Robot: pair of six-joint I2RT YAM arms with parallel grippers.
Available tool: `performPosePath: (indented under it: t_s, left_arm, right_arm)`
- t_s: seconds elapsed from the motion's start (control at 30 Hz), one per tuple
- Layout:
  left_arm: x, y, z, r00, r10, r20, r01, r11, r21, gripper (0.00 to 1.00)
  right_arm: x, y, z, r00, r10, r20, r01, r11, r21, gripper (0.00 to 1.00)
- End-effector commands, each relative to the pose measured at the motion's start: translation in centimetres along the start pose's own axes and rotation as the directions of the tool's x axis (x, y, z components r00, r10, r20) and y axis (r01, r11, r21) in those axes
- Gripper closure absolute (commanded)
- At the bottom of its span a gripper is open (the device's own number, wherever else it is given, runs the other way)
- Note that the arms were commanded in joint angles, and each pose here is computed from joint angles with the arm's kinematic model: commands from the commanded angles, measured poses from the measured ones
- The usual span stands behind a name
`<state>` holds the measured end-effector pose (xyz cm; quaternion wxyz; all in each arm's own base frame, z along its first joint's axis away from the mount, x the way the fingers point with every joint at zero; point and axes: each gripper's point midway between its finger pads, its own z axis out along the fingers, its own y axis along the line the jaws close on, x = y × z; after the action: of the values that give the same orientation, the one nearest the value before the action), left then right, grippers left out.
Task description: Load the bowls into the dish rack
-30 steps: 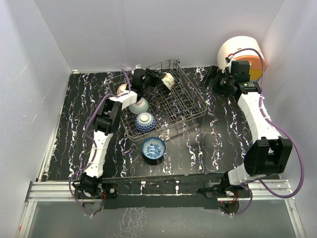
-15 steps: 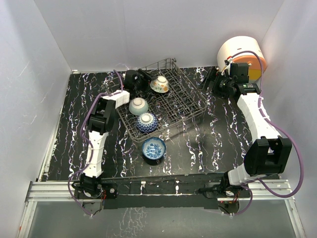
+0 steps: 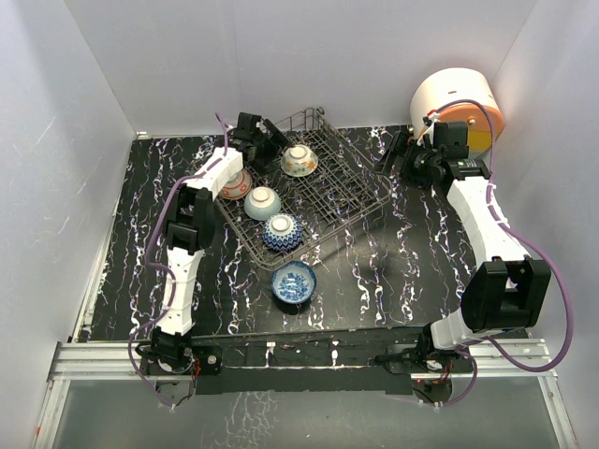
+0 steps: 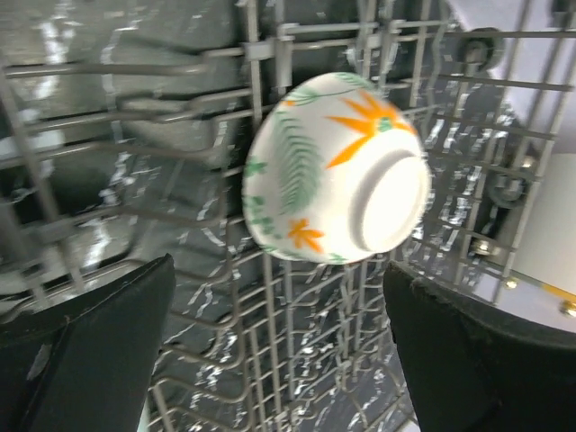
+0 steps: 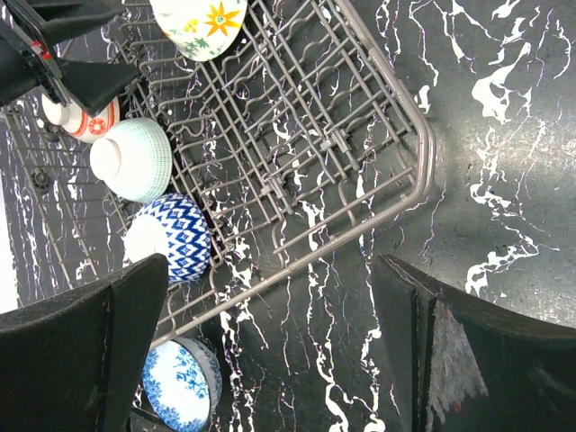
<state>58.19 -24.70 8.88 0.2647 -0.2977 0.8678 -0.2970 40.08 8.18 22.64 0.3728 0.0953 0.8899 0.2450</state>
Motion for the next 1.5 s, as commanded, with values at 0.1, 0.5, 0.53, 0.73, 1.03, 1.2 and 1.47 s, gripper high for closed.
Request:
performPosePath:
  t_s: [0.1,0.5,0.53,0.73,1.03,1.2,1.47]
  left_arm:
    - [-2.1,-1.4,-6.7,0.992,0.117,0.04,-0.113,0.991,-0.076,0.03]
    - [5.3,-6.5,-20.0,0.858,0.509,0.063,-0.513,0.847,0.14,0.03]
    - [7.7,-6.0,-20.8,0.809,0.587,0.036,-0.586,0.799,0.132,0.03]
    - [19.3,-1.6,-25.3,0.398,0.912,-0.099,-0.902,0.409,0.139,0.03]
    - [26.4,5.0,-28.6,0.234,0.946,-0.224,-0.936,0.281,0.21,0.09]
    - [28.8,6.8,-27.7,0.196,0.957,-0.215,-0.94,0.246,0.238,0.12]
    - [32.1,7.3,-25.2,0.109,0.972,-0.209,-0.942,0.168,0.291,0.15]
  right_arm:
    - [-1.7,1.1,-1.3,0.997,-0.028,0.078,0.031,0.999,-0.034,0.01]
    - [-0.9,0.6,-1.3,0.998,-0.016,0.068,0.017,1.0,-0.02,0.01]
    - [-0.8,0.5,-1.2,0.998,-0.015,0.065,0.016,1.0,-0.016,0.01]
    - [-0.2,-0.8,-1.1,0.998,-0.025,0.062,0.023,0.999,0.036,0.01]
    - [1.3,-0.8,-0.8,1.0,0.009,0.026,-0.009,1.0,0.013,0.01]
    - [2.2,-0.8,-0.7,1.0,0.023,0.006,-0.023,1.0,-0.002,0.01]
    - [3.3,-1.1,-1.2,1.0,0.029,0.001,-0.029,1.0,0.006,0.01]
